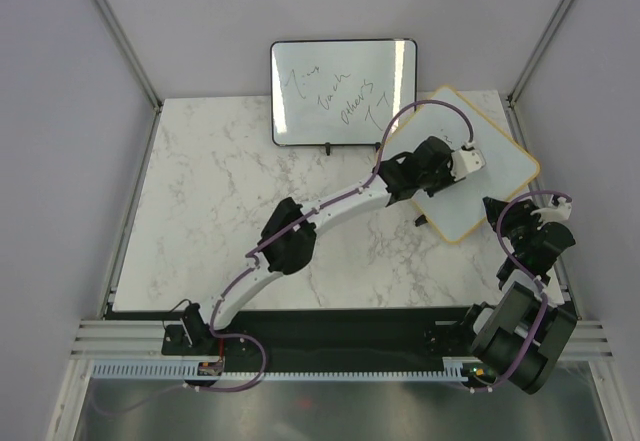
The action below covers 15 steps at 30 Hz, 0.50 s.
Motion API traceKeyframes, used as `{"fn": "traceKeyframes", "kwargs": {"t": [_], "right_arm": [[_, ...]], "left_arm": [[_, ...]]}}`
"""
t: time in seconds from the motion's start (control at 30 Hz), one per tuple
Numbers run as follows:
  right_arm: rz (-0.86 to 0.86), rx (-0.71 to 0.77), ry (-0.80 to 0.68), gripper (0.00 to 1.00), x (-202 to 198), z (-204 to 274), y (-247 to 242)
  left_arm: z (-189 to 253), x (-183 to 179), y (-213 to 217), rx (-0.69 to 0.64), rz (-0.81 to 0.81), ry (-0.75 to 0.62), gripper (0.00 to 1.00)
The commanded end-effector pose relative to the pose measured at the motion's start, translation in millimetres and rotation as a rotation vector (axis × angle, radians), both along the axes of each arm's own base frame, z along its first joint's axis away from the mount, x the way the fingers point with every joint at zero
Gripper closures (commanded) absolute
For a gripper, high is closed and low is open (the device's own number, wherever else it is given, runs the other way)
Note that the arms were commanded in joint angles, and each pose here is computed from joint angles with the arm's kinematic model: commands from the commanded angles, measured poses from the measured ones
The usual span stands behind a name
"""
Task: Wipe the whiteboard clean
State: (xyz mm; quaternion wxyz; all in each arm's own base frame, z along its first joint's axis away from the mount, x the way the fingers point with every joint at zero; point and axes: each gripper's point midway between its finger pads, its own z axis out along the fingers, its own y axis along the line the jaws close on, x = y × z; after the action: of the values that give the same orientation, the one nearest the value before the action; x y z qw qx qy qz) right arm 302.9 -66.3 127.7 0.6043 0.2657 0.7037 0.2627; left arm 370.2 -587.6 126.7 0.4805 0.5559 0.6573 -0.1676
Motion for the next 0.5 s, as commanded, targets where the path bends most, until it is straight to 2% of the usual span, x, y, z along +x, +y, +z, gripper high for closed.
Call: {"fn": "traceKeyframes", "kwargs": {"t": [0.0,0.1,0.2,0.47], "right_arm": [[0.036,-0.096,-0.073,1.0,3.3,18.3,3.0],[0.032,-0.103,-0.078,1.0,2.5,19.5,2.5],[0.032,-0.099,-0.074,1.0,1.9,18.3,3.3],[0.03,-0.101,-0.077,1.0,1.9,18.0,3.1]], "left_arm": [[-69.3,-7.9,33.2,0.145,0.055,0.126,0.98],[-108.8,-39.9,52.2,0.224,0.008,0.254,0.98],[-133.6,-36.5,71.6,0.284,0.05,0.298,0.98],[-149.4,-28.1,101.7,0.333,0.111,0.364,0.98]]}}
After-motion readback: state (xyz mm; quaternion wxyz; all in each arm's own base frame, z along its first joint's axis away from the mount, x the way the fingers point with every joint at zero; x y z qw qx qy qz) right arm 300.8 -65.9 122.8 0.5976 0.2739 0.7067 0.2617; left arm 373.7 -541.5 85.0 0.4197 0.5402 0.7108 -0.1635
